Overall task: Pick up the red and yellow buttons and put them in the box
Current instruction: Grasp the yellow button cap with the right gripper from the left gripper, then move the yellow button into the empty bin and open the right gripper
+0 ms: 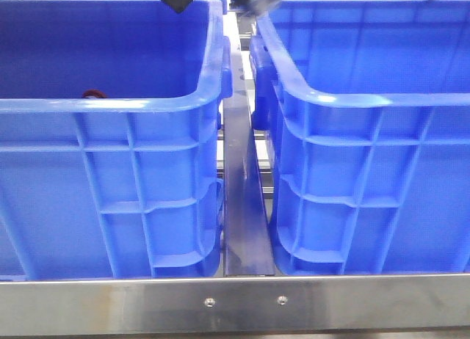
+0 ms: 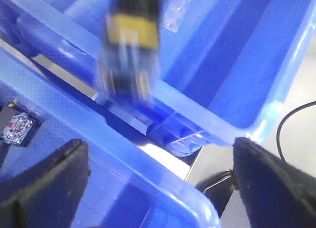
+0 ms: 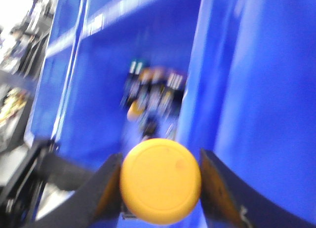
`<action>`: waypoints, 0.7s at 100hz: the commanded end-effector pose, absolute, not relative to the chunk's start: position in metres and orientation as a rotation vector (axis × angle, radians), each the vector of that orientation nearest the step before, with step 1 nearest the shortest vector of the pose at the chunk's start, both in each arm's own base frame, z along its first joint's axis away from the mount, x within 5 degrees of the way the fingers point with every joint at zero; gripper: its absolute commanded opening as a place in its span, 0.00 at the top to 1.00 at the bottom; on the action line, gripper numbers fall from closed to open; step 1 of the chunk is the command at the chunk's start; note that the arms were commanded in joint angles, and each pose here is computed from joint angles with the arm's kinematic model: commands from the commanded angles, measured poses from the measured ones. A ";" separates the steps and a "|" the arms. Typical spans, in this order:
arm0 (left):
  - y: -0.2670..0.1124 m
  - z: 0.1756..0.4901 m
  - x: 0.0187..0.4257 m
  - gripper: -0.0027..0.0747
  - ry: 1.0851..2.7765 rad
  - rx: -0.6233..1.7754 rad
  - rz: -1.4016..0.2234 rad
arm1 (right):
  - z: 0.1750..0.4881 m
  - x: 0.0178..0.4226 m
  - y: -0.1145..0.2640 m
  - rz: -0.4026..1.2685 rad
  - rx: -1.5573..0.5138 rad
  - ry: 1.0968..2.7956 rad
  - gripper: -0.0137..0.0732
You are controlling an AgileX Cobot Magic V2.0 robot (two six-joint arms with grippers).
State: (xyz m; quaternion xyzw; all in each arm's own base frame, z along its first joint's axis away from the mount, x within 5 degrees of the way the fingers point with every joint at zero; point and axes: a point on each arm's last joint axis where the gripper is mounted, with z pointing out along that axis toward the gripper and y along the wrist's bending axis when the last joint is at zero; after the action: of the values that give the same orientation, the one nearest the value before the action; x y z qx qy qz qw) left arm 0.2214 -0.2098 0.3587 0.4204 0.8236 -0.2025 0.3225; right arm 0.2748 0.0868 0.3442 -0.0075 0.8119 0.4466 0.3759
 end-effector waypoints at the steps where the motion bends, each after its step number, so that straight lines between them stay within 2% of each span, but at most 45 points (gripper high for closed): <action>1: -0.210 0.381 0.216 0.24 2.065 1.045 -0.586 | 0.374 0.271 0.073 1.065 -0.067 1.923 0.68; 23: -0.210 0.382 0.216 0.24 2.066 1.043 -0.591 | 0.372 0.281 0.053 0.704 -0.189 1.856 0.68; 44: -0.210 0.382 0.216 0.24 2.066 1.043 -0.591 | 0.363 0.289 0.043 0.429 -0.272 1.826 0.68; 70: -0.210 0.382 0.216 0.24 2.066 1.043 -0.591 | 0.344 0.312 0.030 0.254 -0.189 1.861 0.68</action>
State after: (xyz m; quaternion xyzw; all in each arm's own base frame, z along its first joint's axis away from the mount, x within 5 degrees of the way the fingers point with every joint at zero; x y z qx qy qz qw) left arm 0.2210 -0.2104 0.3590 0.4187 0.8236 -0.2076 0.3215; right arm 0.3081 0.0357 0.3340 -0.1025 0.8092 0.1343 0.5627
